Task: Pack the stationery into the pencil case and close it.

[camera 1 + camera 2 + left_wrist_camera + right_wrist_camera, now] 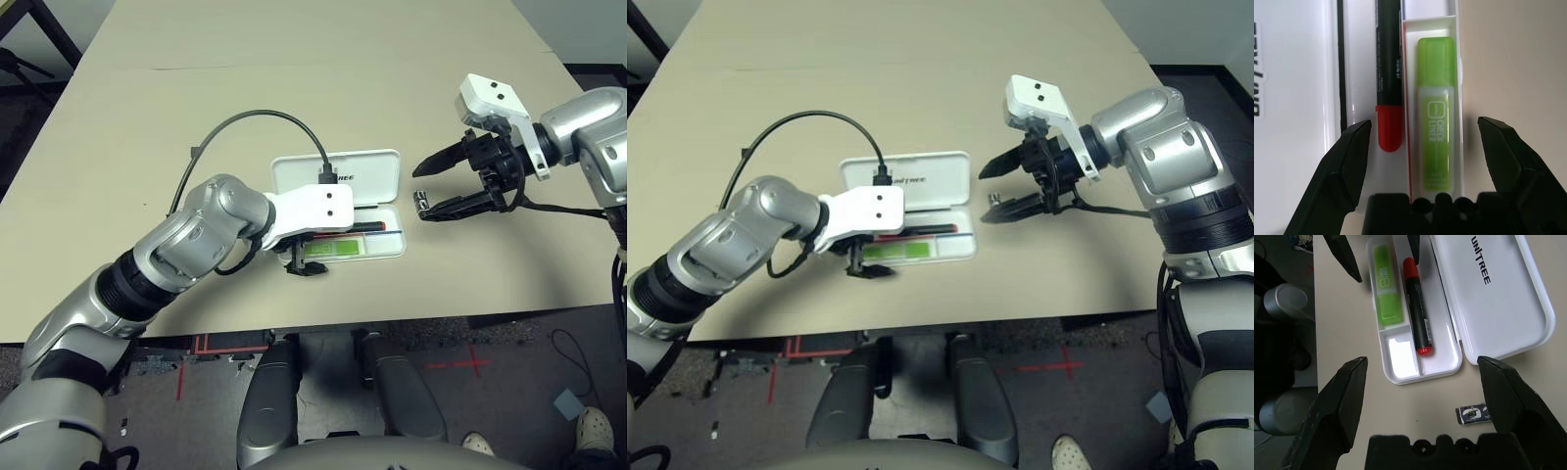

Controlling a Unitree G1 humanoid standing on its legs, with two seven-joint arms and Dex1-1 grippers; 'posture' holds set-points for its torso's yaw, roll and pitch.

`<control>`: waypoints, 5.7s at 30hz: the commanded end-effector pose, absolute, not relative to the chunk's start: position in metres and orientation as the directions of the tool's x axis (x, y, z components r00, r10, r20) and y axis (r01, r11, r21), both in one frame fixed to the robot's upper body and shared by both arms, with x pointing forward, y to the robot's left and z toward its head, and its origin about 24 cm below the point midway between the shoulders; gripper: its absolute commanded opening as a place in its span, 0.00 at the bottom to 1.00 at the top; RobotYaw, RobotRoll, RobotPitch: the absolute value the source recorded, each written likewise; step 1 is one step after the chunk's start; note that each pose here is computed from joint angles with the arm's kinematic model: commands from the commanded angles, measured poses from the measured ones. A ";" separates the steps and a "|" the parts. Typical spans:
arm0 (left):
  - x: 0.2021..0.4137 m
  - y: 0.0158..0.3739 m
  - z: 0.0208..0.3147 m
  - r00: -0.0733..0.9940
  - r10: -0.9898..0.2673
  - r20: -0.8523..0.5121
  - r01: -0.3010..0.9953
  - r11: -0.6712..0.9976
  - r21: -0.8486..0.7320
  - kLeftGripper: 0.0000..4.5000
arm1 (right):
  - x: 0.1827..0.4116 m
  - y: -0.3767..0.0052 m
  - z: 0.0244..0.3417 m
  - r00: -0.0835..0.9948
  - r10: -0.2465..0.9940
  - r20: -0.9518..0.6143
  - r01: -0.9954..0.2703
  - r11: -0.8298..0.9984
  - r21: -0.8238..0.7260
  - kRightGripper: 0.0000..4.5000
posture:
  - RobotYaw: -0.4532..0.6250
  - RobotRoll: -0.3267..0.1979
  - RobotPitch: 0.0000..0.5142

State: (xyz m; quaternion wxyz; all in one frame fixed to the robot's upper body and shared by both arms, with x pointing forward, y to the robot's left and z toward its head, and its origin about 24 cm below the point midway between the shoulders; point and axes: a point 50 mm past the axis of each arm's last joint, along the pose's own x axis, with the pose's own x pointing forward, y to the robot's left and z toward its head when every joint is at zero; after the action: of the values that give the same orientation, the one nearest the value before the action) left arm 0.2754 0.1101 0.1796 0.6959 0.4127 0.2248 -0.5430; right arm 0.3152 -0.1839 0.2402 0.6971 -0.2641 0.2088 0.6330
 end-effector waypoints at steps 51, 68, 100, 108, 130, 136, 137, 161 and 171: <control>0.236 0.177 0.242 0.370 -0.672 -0.641 0.889 0.057 0.453 0.99 | 0.293 -0.164 0.168 0.754 0.244 -0.610 -0.343 0.938 -0.049 1.00 | 0.44 0.62 0.47; 0.237 0.172 0.243 0.374 -0.675 -0.636 0.883 0.051 0.466 0.99 | 0.296 -0.155 0.140 0.748 0.212 -0.629 -0.296 0.955 -0.030 1.00 | 0.46 0.62 0.46; 0.234 0.172 0.242 0.374 -0.659 -0.652 0.886 0.045 0.462 1.00 | 0.297 -0.160 0.137 0.693 0.302 -0.655 -0.437 0.898 -0.048 0.07 | 0.48 0.62 0.46; 0.233 0.171 0.242 0.370 -0.658 -0.656 0.889 0.044 0.457 1.00 | 0.299 -0.178 0.167 0.630 0.415 -0.657 -0.624 0.773 -0.110 0.07 | 0.48 0.62 0.46; 0.236 0.172 0.242 0.373 -0.649 -0.663 0.889 0.044 0.456 1.00 | 0.295 -0.190 0.214 0.172 0.642 -0.747 -0.984 0.077 -0.160 0.07 | 0.47 0.62 0.45; 0.235 0.172 0.241 0.375 -0.645 -0.666 0.889 0.047 0.455 1.00 | 0.298 -0.174 0.209 0.125 0.649 -0.750 -0.985 -0.010 -0.173 0.07 | 0.48 0.62 0.45; 0.236 0.172 0.241 0.376 -0.644 -0.666 0.889 0.048 0.455 1.00 | 0.298 -0.172 0.209 0.117 0.649 -0.751 -0.985 -0.022 -0.172 0.07 | 0.48 0.62 0.45; 0.234 0.172 0.240 0.389 -0.642 -0.661 0.884 0.060 0.463 1.00 | 0.306 -0.143 0.177 0.066 0.618 -0.783 -0.970 -0.144 -0.196 0.07 | 0.51 0.62 0.43; 0.234 0.172 0.240 0.393 -0.635 -0.664 0.884 0.063 0.464 1.00 | 0.308 -0.130 0.172 0.058 0.618 -0.784 -0.962 -0.175 -0.209 0.07 | 0.51 0.62 0.43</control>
State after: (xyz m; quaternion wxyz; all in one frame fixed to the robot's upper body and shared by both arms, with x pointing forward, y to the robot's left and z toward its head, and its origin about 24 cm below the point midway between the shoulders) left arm 0.2372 0.1732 0.2424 0.7217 0.4236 0.1365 -0.5302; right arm 0.3075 -0.1309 0.1756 0.6130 -0.3938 0.2096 0.6521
